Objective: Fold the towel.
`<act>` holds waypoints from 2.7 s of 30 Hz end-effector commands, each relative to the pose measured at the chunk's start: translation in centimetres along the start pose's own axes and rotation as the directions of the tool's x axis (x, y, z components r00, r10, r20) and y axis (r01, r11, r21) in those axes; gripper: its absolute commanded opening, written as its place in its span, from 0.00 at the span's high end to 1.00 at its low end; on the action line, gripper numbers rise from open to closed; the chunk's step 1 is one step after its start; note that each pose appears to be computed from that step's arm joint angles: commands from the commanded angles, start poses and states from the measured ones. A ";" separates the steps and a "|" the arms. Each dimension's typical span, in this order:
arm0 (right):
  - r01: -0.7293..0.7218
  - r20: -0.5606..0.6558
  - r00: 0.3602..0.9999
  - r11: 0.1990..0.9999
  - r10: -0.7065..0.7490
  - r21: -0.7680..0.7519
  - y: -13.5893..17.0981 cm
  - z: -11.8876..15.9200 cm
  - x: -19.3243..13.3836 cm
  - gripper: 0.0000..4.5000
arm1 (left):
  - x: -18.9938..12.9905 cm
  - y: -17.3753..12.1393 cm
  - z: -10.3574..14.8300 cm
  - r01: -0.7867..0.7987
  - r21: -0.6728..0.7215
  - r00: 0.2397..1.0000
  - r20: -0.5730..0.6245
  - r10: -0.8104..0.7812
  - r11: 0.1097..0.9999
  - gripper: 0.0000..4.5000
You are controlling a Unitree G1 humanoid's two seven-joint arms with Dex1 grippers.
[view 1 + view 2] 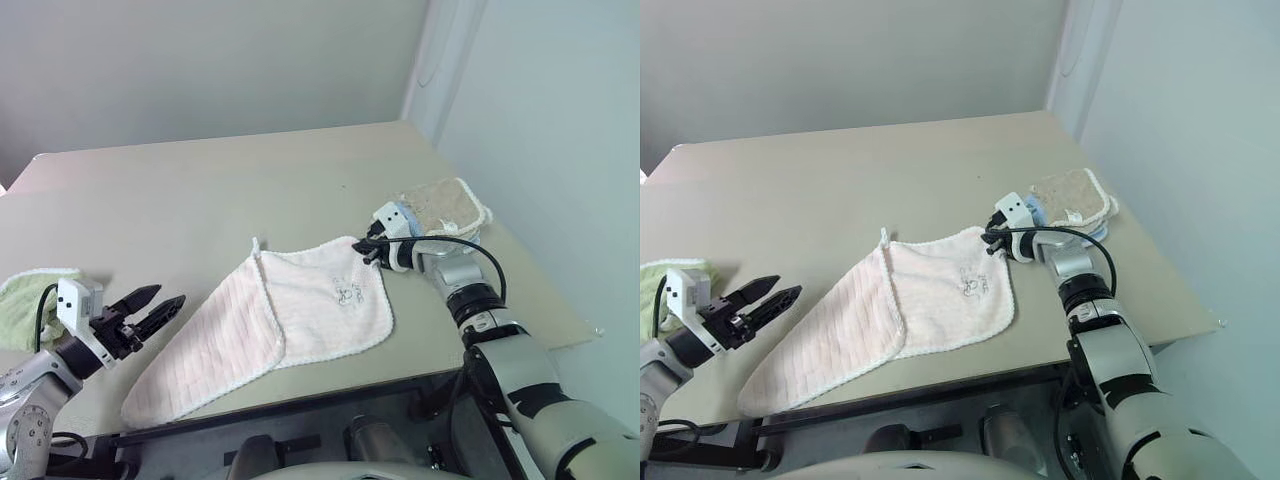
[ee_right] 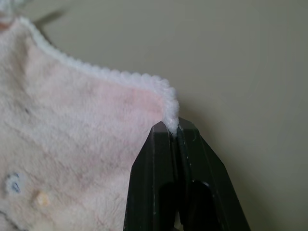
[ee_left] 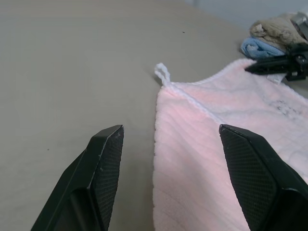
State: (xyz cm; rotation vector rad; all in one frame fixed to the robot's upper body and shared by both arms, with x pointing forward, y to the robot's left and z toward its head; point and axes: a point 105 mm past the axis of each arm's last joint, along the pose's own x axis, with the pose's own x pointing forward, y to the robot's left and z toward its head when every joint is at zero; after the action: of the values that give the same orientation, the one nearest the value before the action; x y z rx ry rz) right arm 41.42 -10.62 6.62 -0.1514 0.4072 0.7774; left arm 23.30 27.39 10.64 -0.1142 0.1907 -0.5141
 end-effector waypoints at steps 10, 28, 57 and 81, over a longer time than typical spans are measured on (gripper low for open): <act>0.033 0.314 0.950 0.995 -0.002 -0.093 0.0 12.6 -2.9 0.99 | 0.8 -3.6 1.0 0.101 0.018 0.994 0.035 -0.102 0.995 0.25; 0.046 0.342 0.940 0.995 -0.012 -0.090 0.1 14.5 -2.6 0.99 | 5.2 -11.8 -1.3 0.390 0.036 0.915 -0.131 -0.382 0.920 0.25; 0.078 0.337 0.940 0.995 -0.053 -0.062 -0.7 13.3 -2.9 0.99 | 8.6 -12.1 -4.5 0.353 0.056 0.862 -0.408 -0.301 0.934 0.25; 0.051 0.402 0.916 0.995 -0.012 -0.085 0.0 15.7 -3.5 0.99 | 8.3 -11.3 -4.1 0.342 0.051 0.884 -0.358 -0.302 0.938 0.25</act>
State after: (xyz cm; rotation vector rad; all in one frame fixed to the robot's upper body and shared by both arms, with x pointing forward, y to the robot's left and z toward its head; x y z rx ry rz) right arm 44.01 -8.95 18.93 -0.0777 0.0868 0.7559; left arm 23.70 12.91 6.11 0.0422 0.5464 -0.8815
